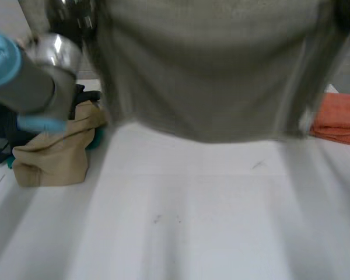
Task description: Fold the laundry.
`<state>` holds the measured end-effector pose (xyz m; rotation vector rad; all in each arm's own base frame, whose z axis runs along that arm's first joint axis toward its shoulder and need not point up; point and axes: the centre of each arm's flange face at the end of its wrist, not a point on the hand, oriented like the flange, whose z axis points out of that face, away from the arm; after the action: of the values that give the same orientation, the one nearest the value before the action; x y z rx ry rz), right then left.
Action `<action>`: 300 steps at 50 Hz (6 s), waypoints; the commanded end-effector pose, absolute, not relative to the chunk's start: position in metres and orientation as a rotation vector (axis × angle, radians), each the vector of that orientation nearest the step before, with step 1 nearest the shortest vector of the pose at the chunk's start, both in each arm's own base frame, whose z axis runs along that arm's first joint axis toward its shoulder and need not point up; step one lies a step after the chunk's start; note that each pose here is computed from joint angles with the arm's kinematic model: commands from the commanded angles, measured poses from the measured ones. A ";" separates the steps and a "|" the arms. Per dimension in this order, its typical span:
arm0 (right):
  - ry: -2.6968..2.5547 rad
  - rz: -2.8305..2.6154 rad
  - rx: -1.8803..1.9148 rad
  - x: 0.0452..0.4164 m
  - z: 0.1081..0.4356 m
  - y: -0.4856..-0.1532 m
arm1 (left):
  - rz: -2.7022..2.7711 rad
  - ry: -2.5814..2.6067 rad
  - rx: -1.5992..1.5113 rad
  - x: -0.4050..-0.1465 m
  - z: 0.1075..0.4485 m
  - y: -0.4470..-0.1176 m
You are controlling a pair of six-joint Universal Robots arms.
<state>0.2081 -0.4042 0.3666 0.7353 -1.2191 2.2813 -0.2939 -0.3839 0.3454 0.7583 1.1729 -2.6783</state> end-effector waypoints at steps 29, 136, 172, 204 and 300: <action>-2.158 1.490 1.322 0.170 0.136 -0.318 | -2.132 2.145 1.145 -0.247 0.123 -0.281; -2.237 1.355 1.334 0.146 0.159 -0.278 | -1.682 2.405 0.722 -0.285 0.109 -0.188; -1.829 1.650 1.171 0.141 0.306 -0.277 | -2.101 1.863 0.714 -0.229 0.288 -0.205; -1.298 2.125 0.857 0.209 0.329 -0.418 | -2.354 1.442 0.786 -0.295 0.312 -0.413; -1.743 1.651 1.044 0.195 0.128 -0.432 | -1.969 1.903 0.967 -0.305 0.127 -0.378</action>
<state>0.1893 -0.4331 0.1208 1.1252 -1.7333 1.6559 -0.2903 -0.3806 0.1226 0.9386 2.0063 -1.8995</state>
